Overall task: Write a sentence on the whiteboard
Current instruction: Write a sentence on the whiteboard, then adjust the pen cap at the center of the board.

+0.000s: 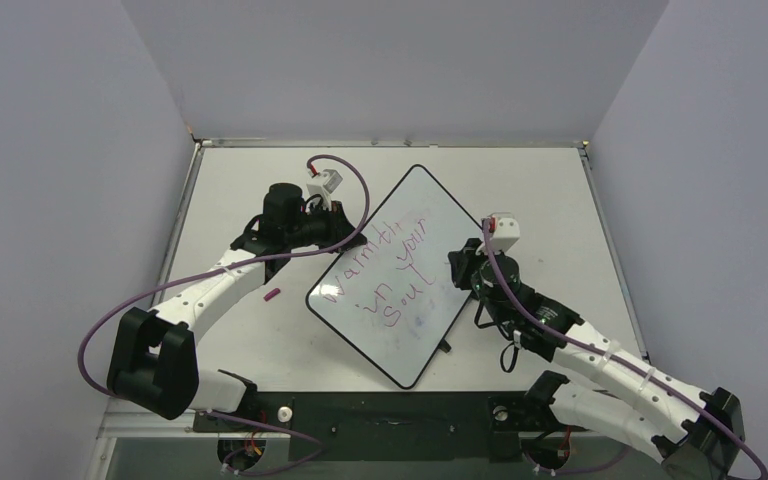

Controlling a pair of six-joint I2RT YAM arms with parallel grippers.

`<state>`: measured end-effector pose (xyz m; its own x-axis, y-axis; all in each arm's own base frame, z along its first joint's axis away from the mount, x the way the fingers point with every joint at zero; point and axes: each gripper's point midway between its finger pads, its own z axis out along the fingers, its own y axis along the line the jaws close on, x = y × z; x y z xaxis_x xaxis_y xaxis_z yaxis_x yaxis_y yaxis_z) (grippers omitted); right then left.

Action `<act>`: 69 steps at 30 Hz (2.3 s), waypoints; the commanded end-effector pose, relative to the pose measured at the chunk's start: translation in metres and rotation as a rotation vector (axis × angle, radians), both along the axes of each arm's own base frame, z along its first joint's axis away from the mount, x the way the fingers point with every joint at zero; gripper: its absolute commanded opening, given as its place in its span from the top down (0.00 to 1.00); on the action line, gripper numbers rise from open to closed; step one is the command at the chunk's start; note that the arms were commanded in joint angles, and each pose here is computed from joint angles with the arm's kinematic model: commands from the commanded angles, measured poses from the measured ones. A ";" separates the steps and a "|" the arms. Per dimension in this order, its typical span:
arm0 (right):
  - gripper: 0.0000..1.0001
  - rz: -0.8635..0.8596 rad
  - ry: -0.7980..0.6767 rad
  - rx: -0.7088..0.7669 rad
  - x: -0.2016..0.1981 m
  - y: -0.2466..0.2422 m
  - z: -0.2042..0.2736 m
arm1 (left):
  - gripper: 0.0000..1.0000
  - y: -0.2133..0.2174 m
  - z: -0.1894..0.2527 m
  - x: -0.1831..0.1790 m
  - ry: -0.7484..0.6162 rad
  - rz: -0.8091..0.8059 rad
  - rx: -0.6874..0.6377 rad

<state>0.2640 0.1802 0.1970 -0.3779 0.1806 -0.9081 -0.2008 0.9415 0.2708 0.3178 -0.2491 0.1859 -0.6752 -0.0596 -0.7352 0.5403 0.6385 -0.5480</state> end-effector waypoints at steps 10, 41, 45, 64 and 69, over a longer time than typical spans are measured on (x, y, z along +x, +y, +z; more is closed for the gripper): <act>1.00 -0.046 -0.017 0.004 -0.003 -0.015 0.002 | 0.99 0.008 0.018 0.023 -0.142 0.057 0.027; 1.00 -0.040 -0.038 0.013 0.000 -0.017 0.010 | 0.50 0.055 0.062 0.028 -0.171 0.348 0.079; 1.00 -0.032 -0.044 0.020 0.000 -0.016 0.014 | 0.51 0.083 0.055 0.011 -0.143 0.450 0.144; 1.00 0.041 -0.053 0.061 -0.002 -0.001 0.022 | 0.53 0.215 -0.030 -0.041 -0.054 1.035 0.412; 1.00 0.053 -0.045 0.064 -0.005 -0.001 0.018 | 0.49 0.210 -0.068 -0.039 0.030 0.996 0.438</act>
<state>0.2556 0.1759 0.1897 -0.4024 0.1713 -0.8993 -0.2339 0.9305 0.2819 0.2671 -0.0406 0.1250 -0.5135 -0.2810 -0.8107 -0.3043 0.9431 -0.1342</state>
